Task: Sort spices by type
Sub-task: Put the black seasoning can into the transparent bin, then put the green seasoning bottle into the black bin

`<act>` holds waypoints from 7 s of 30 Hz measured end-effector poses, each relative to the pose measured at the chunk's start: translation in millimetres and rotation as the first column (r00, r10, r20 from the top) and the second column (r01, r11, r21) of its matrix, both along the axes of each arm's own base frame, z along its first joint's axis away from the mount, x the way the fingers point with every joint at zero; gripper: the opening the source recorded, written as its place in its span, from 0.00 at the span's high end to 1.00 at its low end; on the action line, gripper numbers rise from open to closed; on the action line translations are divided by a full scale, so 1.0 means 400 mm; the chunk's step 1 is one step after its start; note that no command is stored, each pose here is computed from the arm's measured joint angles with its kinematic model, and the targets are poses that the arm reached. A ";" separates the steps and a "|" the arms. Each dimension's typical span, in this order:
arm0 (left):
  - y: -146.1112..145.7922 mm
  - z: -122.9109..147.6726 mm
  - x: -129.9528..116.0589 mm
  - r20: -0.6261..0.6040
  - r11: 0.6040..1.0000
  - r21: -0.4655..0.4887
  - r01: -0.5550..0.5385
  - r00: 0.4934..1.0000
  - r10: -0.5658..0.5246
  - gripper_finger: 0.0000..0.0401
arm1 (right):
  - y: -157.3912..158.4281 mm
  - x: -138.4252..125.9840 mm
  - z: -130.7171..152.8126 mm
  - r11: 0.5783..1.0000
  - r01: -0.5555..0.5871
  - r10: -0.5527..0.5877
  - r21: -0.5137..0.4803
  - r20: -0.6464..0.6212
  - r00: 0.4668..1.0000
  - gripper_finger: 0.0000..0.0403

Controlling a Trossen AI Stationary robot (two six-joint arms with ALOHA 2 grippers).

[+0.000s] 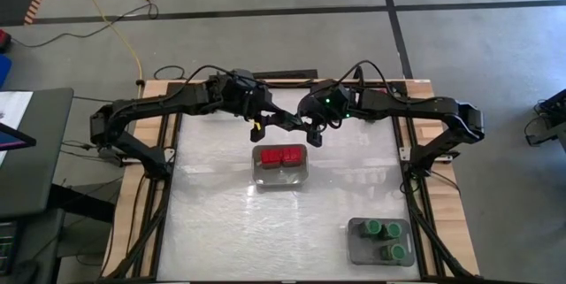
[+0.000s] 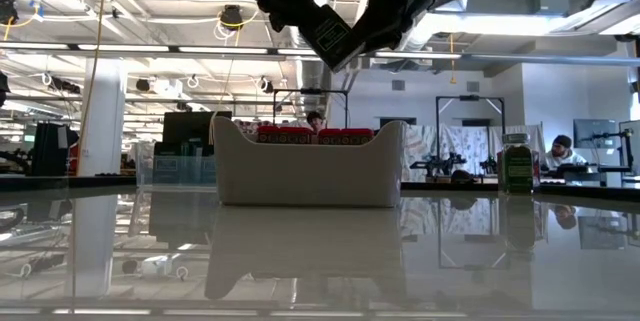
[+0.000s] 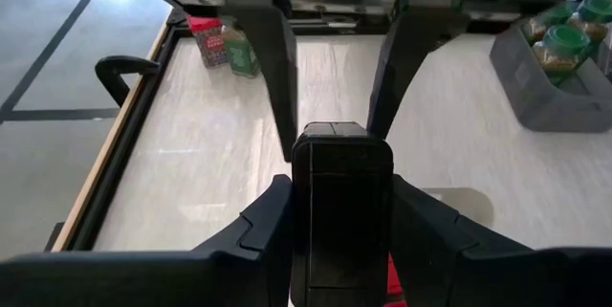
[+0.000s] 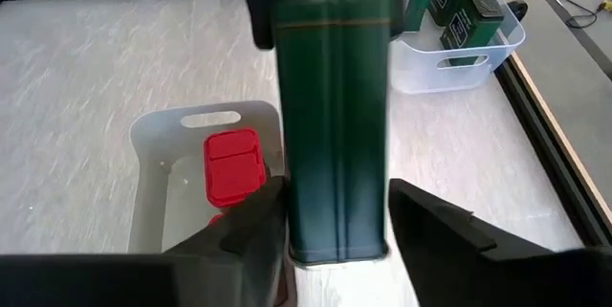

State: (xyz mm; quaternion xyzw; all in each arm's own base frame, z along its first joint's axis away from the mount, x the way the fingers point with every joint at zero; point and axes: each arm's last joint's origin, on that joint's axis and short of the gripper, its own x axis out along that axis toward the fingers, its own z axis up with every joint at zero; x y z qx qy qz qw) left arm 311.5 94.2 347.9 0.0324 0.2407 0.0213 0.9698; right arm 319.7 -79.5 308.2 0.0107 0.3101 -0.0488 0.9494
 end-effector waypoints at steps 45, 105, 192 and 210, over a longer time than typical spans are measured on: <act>0.336 -0.114 -0.330 -0.602 0.950 0.141 -0.280 0.737 0.307 0.68 | -0.098 -0.070 0.029 0.915 0.327 -0.336 0.238 0.000 0.942 0.28; 0.421 -0.300 -0.255 -0.699 0.964 0.121 -0.238 0.669 0.253 0.59 | -0.100 -0.075 0.024 0.890 0.360 -0.367 0.278 -0.029 0.930 0.28; 0.176 0.044 -0.407 -0.280 0.856 0.207 -0.474 0.809 0.516 0.45 | -0.278 -0.405 -0.135 0.931 0.331 -0.312 -0.153 -0.804 0.507 0.28; 0.175 0.043 -0.407 -0.281 0.851 0.186 -0.492 0.803 0.526 0.45 | -0.290 -0.446 -0.189 0.924 0.357 -0.301 -0.135 -0.832 0.466 0.29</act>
